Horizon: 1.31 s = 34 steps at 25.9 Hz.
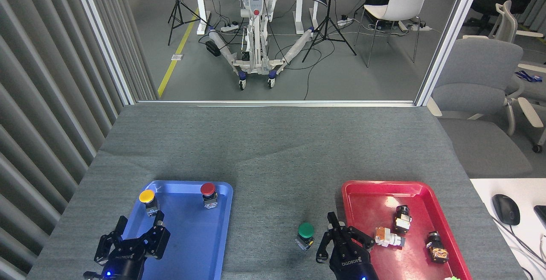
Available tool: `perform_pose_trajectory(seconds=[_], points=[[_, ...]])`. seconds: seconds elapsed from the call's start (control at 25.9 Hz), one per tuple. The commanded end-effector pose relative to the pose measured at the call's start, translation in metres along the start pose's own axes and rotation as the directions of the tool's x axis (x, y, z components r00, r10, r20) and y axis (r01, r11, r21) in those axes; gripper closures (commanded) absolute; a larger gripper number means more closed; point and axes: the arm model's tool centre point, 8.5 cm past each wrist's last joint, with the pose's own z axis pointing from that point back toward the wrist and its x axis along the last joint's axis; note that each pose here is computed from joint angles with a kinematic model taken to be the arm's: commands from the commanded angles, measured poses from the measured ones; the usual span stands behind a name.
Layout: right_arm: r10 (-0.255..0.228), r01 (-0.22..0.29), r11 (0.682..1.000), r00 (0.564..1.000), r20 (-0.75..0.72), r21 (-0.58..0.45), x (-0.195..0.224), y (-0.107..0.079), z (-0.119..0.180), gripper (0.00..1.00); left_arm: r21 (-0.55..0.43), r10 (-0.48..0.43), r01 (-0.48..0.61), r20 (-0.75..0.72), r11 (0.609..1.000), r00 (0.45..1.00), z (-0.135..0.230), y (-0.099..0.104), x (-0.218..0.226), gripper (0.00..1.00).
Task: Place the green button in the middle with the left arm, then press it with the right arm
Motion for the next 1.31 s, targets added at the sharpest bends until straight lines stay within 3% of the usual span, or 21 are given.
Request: perform_pose_trajectory(seconds=[0.0, 0.12, 0.23, 0.35, 0.54, 0.77, 0.89, 1.08, 1.27], points=[[0.003, -0.003, 1.000, 1.000, 0.014, 0.011, 0.011, 0.002, -0.003, 0.92, -0.024, 0.002, -0.002, -0.012, 1.000, 1.000, 0.005, -0.006, -0.006, 0.01], [0.023, -0.024, 0.999, 0.999, 0.039, 0.026, 0.020, 0.008, -0.004, 0.92, -0.034, 0.032, -0.033, -0.029, 0.999, 0.999, 0.006, -0.007, -0.010, 0.01], [0.012, -0.016, 0.998, 0.999, 0.052, 0.068, 0.029, 0.022, -0.004, 0.92, -0.049, 0.039, -0.040, -0.025, 0.998, 0.999, 0.004, -0.009, -0.012, 0.01], [0.016, -0.020, 0.997, 0.999, 0.044, 0.076, 0.029, 0.024, -0.013, 0.92, -0.004, 0.032, -0.032, -0.006, 0.999, 0.999, -0.001, 0.005, -0.008, 0.01], [0.017, -0.021, 0.997, 0.999, 0.049, 0.074, 0.033, 0.024, -0.028, 0.92, -0.002, 0.034, -0.034, 0.048, 0.999, 0.998, -0.001, 0.007, -0.005, 0.01], [0.018, -0.023, 0.996, 0.998, 0.053, 0.084, 0.033, 0.027, -0.025, 0.92, 0.014, 0.032, -0.033, 0.066, 0.999, 0.997, -0.003, 0.013, -0.002, 0.01], [0.018, -0.023, 0.995, 0.998, 0.053, 0.093, 0.033, 0.031, -0.022, 0.92, 0.007, -0.011, 0.010, 0.054, 1.000, 0.998, -0.003, 0.017, -0.018, 0.01], [0.016, -0.023, 0.990, 0.998, 0.056, 0.140, 0.034, 0.048, -0.020, 0.92, 0.031, -0.032, 0.030, 0.075, 0.999, 0.997, -0.001, 0.026, -0.018, 0.01], [0.012, -0.020, 0.990, 0.998, 0.057, 0.141, 0.035, 0.053, -0.018, 0.92, 0.014, -0.035, 0.034, 0.049, 0.999, 0.998, -0.004, 0.022, -0.014, 0.01]])
